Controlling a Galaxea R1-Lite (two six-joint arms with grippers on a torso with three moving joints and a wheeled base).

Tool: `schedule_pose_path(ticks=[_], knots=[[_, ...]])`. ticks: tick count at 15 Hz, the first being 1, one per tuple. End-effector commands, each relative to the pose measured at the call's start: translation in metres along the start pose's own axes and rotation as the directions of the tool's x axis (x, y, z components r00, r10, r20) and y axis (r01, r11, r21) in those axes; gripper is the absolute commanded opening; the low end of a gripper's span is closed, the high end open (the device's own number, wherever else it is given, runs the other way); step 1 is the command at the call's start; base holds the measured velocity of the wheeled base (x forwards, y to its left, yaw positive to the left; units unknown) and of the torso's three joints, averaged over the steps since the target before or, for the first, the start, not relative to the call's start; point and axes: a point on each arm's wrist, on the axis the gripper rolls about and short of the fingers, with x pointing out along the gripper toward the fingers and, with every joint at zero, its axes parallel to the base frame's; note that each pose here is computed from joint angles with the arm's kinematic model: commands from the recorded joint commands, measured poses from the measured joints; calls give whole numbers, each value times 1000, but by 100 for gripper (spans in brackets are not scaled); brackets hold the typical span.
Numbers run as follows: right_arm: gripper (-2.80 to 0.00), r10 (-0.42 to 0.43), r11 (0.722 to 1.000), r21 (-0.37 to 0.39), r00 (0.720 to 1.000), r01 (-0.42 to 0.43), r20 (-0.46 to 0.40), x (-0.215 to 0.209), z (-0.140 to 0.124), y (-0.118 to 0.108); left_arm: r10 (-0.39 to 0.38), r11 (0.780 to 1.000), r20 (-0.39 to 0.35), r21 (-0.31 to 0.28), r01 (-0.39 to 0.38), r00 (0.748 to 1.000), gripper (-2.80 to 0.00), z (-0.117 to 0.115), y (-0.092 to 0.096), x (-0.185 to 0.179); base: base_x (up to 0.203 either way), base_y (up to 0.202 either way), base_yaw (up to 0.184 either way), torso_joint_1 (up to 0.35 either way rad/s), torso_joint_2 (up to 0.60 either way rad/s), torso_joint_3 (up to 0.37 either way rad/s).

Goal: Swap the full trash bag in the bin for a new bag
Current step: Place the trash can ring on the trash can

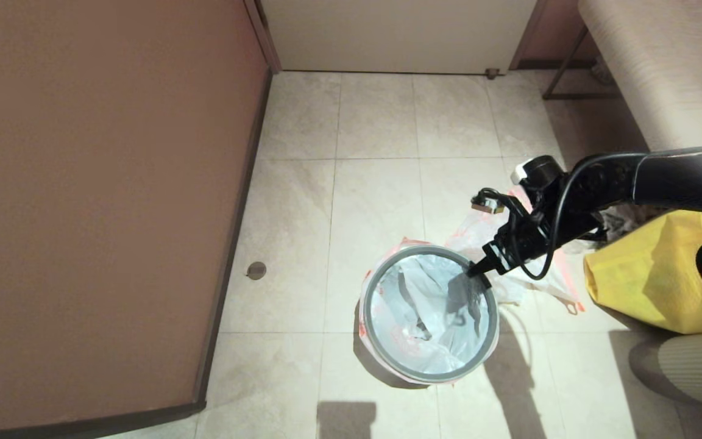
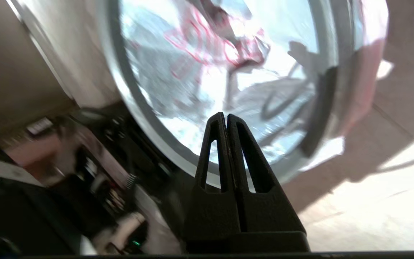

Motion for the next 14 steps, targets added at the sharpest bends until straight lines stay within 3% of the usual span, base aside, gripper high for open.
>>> schedule_pose_path(ticks=[1,6,9,14], knots=[[-280,3,999,-33,999,-4,-35,13,-9,-19,0,1000,-1,1,0,1000,-280,0,0,0,0,0,0,0,0,0],[-280,18,991,-132,998,-25,-57,35,-24,-48,0,1000,-1,1,0,1000,-280,0,0,0,0,0,0,0,0,0],[-280,72,987,-148,997,-67,30,51,-27,-68,0,1000,-1,1,0,1000,-280,0,0,0,0,0,0,0,0,0],[-280,97,983,-160,994,-90,41,51,-24,-63,0,1000,-1,1,0,1000,-280,0,0,0,0,0,0,0,0,0]])
